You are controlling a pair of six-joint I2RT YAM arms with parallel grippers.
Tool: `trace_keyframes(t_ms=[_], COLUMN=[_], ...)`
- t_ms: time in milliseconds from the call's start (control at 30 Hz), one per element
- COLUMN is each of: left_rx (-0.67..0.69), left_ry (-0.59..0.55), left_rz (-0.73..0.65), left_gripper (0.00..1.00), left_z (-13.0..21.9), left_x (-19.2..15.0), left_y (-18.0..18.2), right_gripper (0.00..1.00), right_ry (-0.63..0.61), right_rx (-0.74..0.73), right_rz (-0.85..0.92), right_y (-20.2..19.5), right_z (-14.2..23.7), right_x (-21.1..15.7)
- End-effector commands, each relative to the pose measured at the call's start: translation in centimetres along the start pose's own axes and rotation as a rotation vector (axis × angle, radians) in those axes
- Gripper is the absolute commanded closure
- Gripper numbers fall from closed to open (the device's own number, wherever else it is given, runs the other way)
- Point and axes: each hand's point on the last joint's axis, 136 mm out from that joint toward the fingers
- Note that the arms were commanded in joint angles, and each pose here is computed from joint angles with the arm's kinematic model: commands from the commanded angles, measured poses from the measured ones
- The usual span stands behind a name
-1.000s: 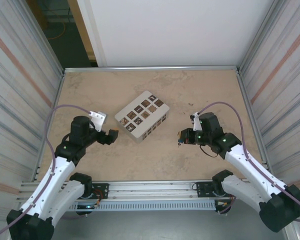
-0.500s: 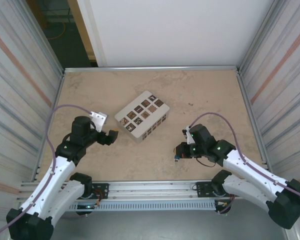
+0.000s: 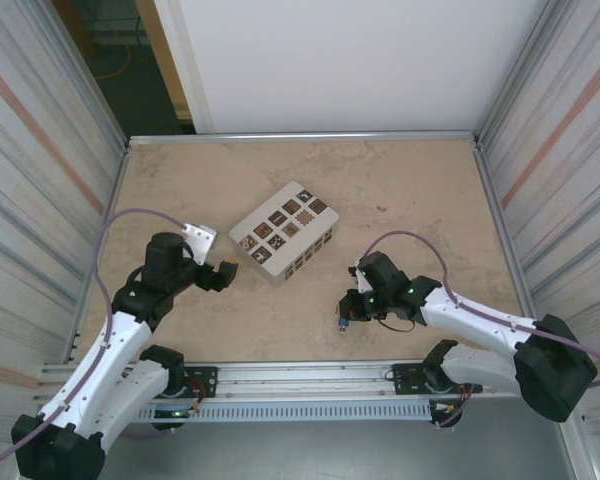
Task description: Unlock the padlock with the key
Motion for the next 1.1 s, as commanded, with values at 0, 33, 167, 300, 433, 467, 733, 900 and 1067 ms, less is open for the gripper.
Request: trace_keyframes(t_ms=[0,33,167,300,433,467,733,900,1067], left_rx=[0.000,0.000,-0.002,0.006,0.008,0.008,0.011,0.021,0.023], left_ry=[0.002,0.002,0.006,0.007,0.008,0.008,0.013,0.024,0.028], left_rz=[-0.029,-0.030,-0.033,-0.037,-0.039,-0.040,-0.045,-0.047,-0.048], left_gripper=[0.01,0.01,0.01,0.01,0.01,0.01,0.01,0.01,0.01], left_z=[0.2,0.2,0.2,0.2,0.2,0.2,0.1,0.0,0.0], left_x=[0.1,0.1,0.0,0.0,0.0,-0.1,-0.1,-0.3,-0.4], left_y=[-0.1,-0.1,-0.2,-0.1,0.0,-0.1,-0.1,0.1,0.1], right_gripper=[1.00,1.00,1.00,1.00,1.00,1.00,1.00,1.00,1.00], right_ry=[0.018,0.027,0.056,0.063,0.080,0.087,0.099,0.104,0.112], right_rx=[0.054,0.063,0.077,0.076,0.078,0.077,0.067,0.062,0.053], right_rz=[0.003,0.003,0.001,0.005,0.011,0.012,0.005,0.004,-0.003], right_y=[1.0,1.1,1.3,1.2,1.1,1.0,0.5,0.3,0.0], right_z=[-0.6,-0.8,-1.5,-1.9,-2.3,-2.4,-3.0,-3.1,-3.1], right_x=[0.0,-0.1,-0.2,-0.1,-0.3,-0.4,-0.5,-0.5,-0.8])
Point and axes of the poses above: each hand's point on the last joint's axis, 136 mm out from that joint toward the fingers, its own z axis back along the fingers, its own y axis along the line the jaws close on, x = y × z, and after that the axes turned 14 degrees about z, right-handed
